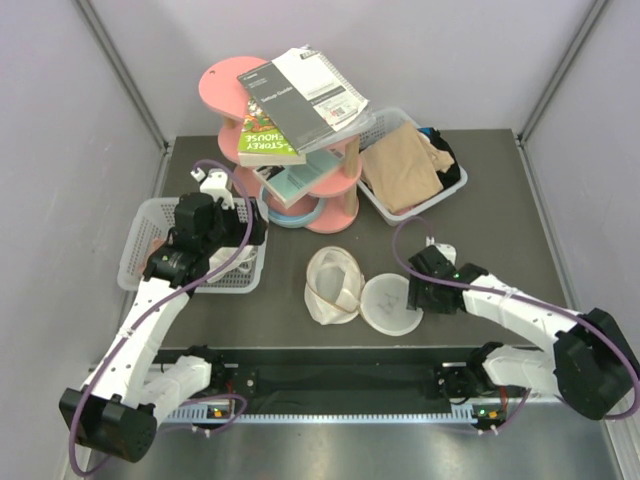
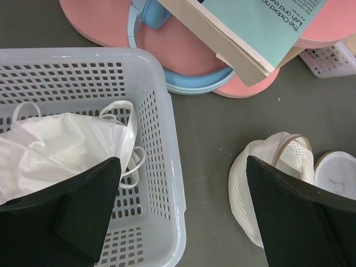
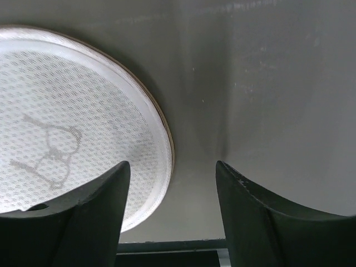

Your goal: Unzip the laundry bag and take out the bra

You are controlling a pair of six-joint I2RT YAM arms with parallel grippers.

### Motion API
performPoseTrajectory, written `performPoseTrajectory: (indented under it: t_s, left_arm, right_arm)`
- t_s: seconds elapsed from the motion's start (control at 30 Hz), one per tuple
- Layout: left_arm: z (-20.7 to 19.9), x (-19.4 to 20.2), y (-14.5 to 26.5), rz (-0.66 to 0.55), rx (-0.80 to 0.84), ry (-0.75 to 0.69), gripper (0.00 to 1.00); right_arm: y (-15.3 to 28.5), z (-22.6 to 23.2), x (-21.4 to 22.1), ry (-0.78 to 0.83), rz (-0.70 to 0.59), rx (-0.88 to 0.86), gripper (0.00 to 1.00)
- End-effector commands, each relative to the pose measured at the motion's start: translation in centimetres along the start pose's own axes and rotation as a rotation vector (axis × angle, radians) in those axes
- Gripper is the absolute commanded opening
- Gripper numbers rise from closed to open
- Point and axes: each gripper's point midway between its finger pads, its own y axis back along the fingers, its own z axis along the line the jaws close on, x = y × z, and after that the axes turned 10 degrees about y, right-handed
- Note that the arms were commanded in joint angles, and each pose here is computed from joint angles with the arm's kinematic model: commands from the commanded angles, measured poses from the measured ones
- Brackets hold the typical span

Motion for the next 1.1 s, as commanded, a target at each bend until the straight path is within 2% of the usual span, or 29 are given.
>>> performPoseTrajectory:
  t_s: [0.0,0.07,0.47,0.57,0.63,0.67,0.7,0.83,1.07]
  left_arm:
    - [-0.3,-1.1,0.2,-0.049,0.02,-0.013,0.99]
    - [-0.2,-1.1,0.2,-0.051,0.015,-0.013,0.99]
    - [-0.1,-1.3,0.5,-0.065,0.013,-0.012,0.99]
    - [-0.1,-1.4,0.5,-0.071,0.012,-0.012,0.99]
    - [0.0,-1.4,0.6,-0.073,0.007,-0.012,0.99]
    - [0.0,-1.3,0.5,-0.069,0.008,-0.012,0.99]
    - [0.0,-1.3,0.6,-0.071,0.008,-0.012,0.99]
    - [0.0,-1.4,0.6,-0.074,0.008,-0.014,0.99]
    - [-0.2,-1.3,0.8,-0.075,0.018,-0.013,0.99]
  right_arm:
    - [0.3,0.1,0.0,0.003,0.034,-0.002,0.59]
    - [0.2,0.0,0.2,0.005,0.045,0.004,0.59]
    - [-0.8,1.2,0.7,0.02,0.083,-0.04,0.33]
    - [-0.8,1.4,0.6,0.027,0.086,-0.043,0.24]
    - [-0.6,1.2,0.5,0.031,0.088,-0.036,0.13]
    - [-0.4,1.3,0.0,0.032,0.077,-0.035,0.03]
    - [-0.2,1.1,-0.4,0.036,0.069,-0.024,0.0]
    - [1.7,-0.1,-2.9,0.075,0.021,0.054,0.0]
    - [8.1,-4.2,-8.6,0.182,-0.066,0.289,0.0]
